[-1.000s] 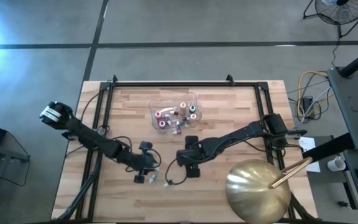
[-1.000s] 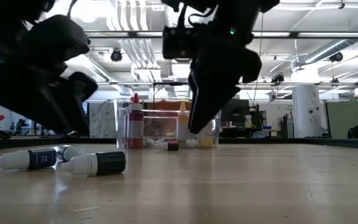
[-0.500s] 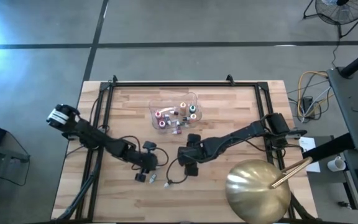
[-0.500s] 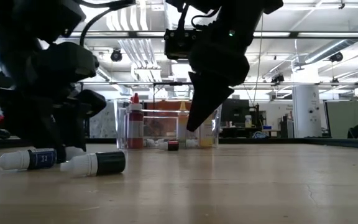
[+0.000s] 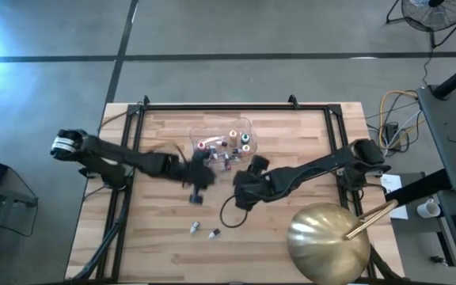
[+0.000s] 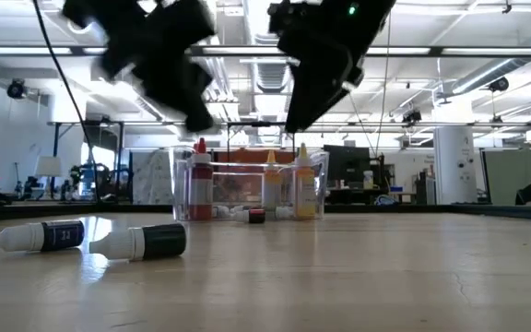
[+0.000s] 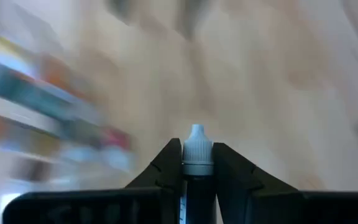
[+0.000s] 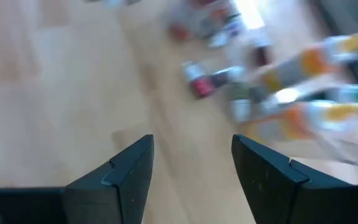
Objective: Pick & Place food coloring
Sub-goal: Put the small green food coloring bottle in the transparent bin, then put the left small blue food coloring bottle in the transparent bin
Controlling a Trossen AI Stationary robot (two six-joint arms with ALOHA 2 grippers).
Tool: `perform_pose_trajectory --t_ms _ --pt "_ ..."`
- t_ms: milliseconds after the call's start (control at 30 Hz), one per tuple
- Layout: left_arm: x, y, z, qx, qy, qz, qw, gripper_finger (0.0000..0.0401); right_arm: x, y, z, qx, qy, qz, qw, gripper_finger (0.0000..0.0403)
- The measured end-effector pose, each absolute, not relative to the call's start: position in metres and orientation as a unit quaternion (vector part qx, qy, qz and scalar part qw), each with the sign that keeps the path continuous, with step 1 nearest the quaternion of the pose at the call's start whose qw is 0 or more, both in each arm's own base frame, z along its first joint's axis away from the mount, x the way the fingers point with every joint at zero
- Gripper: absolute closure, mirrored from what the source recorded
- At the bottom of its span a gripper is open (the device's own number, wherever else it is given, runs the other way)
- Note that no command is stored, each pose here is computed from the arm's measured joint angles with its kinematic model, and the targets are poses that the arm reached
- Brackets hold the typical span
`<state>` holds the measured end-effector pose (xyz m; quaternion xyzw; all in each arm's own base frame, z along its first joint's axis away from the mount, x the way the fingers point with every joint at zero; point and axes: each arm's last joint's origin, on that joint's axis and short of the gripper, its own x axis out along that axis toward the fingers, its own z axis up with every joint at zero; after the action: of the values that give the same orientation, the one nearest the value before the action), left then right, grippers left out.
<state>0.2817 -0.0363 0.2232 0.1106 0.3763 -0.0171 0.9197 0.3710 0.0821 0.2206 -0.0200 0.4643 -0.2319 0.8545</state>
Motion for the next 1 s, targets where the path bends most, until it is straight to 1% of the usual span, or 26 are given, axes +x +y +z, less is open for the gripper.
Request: perform_pose_trajectory --t_ms 100,267,367,433,467,533,633,733,800,900,967,1000 --pt "0.288 -0.004 0.258 0.122 0.336 0.033 0.933 0.036 0.362 0.078 0.235 -0.014 0.442 -0.264 0.857 0.0193" --pt "0.288 0.055 0.275 0.124 0.317 0.115 0.933 0.0357 0.354 0.076 0.241 -0.011 0.432 -0.278 0.858 0.0193" --pt "0.29 0.082 0.277 0.076 0.296 0.188 0.933 0.033 0.353 0.075 0.241 -0.012 0.434 -0.279 0.857 0.0193" --pt "0.287 0.092 0.271 0.06 0.311 0.26 0.912 0.0299 0.352 0.075 0.24 -0.013 0.436 -0.279 0.856 0.0193" --pt "0.286 0.093 0.27 0.06 0.315 0.28 0.905 0.0285 0.352 0.075 0.238 -0.014 0.437 -0.279 0.855 0.0193" --pt "0.284 0.089 0.274 0.059 0.314 0.272 0.908 0.0261 0.352 0.075 0.237 -0.015 0.438 -0.279 0.854 0.0193" --pt "0.285 0.079 0.288 0.038 0.288 0.209 0.934 0.0242 0.352 0.075 0.235 -0.016 0.441 -0.279 0.853 0.0193" --pt "0.287 0.072 0.292 0.023 0.281 0.162 0.945 0.0237 0.351 0.075 0.234 -0.018 0.442 -0.28 0.852 0.0193" --pt "0.286 0.068 0.296 0.004 0.284 0.158 0.946 0.0236 0.351 0.075 0.233 -0.018 0.443 -0.28 0.851 0.0193" --pt "0.279 0.061 0.306 -0.064 0.286 0.155 0.944 0.0235 0.351 0.075 0.233 -0.016 0.445 -0.276 0.852 0.0193" --pt "0.273 0.053 0.303 -0.108 0.312 0.115 0.937 0.0235 0.353 0.077 0.232 -0.009 0.457 -0.245 0.855 0.0193" --pt "0.271 0.048 0.301 -0.12 0.323 0.085 0.935 0.0235 0.354 0.079 0.231 -0.005 0.466 -0.214 0.859 0.0193"
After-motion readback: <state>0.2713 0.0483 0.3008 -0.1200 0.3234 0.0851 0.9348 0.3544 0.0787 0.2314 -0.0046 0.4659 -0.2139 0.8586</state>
